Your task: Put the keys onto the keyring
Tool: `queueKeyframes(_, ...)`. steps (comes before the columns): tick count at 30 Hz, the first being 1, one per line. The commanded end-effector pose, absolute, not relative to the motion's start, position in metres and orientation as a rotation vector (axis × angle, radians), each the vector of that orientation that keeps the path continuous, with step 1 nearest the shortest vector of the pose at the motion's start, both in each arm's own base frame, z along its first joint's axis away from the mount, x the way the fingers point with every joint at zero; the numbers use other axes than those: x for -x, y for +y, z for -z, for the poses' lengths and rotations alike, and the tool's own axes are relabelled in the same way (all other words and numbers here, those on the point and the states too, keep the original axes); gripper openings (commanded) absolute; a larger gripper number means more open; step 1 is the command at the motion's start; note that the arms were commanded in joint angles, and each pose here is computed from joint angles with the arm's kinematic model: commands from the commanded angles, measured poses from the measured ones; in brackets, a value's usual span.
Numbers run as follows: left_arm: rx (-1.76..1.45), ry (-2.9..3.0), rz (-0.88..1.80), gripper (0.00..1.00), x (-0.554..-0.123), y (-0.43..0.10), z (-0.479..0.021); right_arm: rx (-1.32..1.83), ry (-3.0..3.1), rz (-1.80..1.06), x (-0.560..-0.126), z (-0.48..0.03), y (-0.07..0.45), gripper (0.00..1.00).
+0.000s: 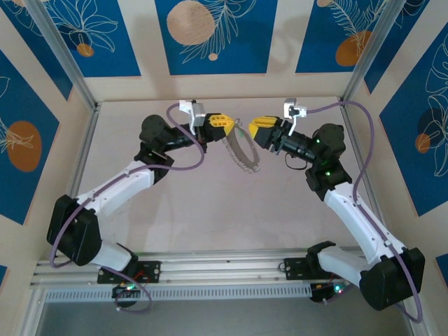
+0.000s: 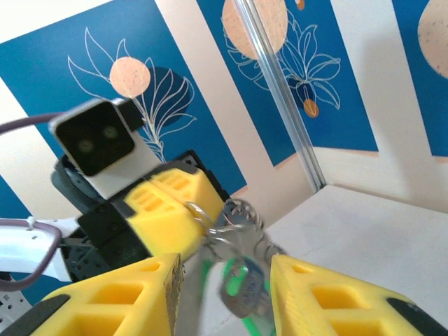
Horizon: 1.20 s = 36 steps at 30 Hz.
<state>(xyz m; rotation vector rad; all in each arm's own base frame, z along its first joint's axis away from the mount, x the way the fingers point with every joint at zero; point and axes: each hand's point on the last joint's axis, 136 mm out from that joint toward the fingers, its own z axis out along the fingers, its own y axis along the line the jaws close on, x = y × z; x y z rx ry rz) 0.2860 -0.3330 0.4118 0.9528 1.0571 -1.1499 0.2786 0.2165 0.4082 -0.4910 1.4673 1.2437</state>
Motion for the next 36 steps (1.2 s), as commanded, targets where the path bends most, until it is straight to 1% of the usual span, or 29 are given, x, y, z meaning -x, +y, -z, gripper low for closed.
queueKeyframes(1, -0.921, 0.957, 1.164, 0.00, -0.281, -0.333, -0.440, 0.479, 1.452, -1.261, -0.273, -0.412, 0.212, 0.39)
queueKeyframes(8, -0.888, 0.960, 1.239, 0.00, -0.286, -0.338, -0.437, 0.520, 1.421, -1.287, -0.275, -0.416, 0.217, 0.45)
queueKeyframes(14, -0.881, 0.954, 1.289, 0.00, -0.286, -0.340, -0.438, 0.538, 1.407, -1.302, -0.286, -0.413, 0.218, 0.46)
queueKeyframes(30, -0.861, 0.941, 1.373, 0.00, -0.286, -0.342, -0.442, 0.588, 1.378, -1.395, -0.295, -0.408, 0.226, 0.45)
queueKeyframes(36, -0.859, 0.942, 1.386, 0.00, -0.286, -0.342, -0.442, 0.607, 1.374, -1.419, -0.298, -0.407, 0.234, 0.39)
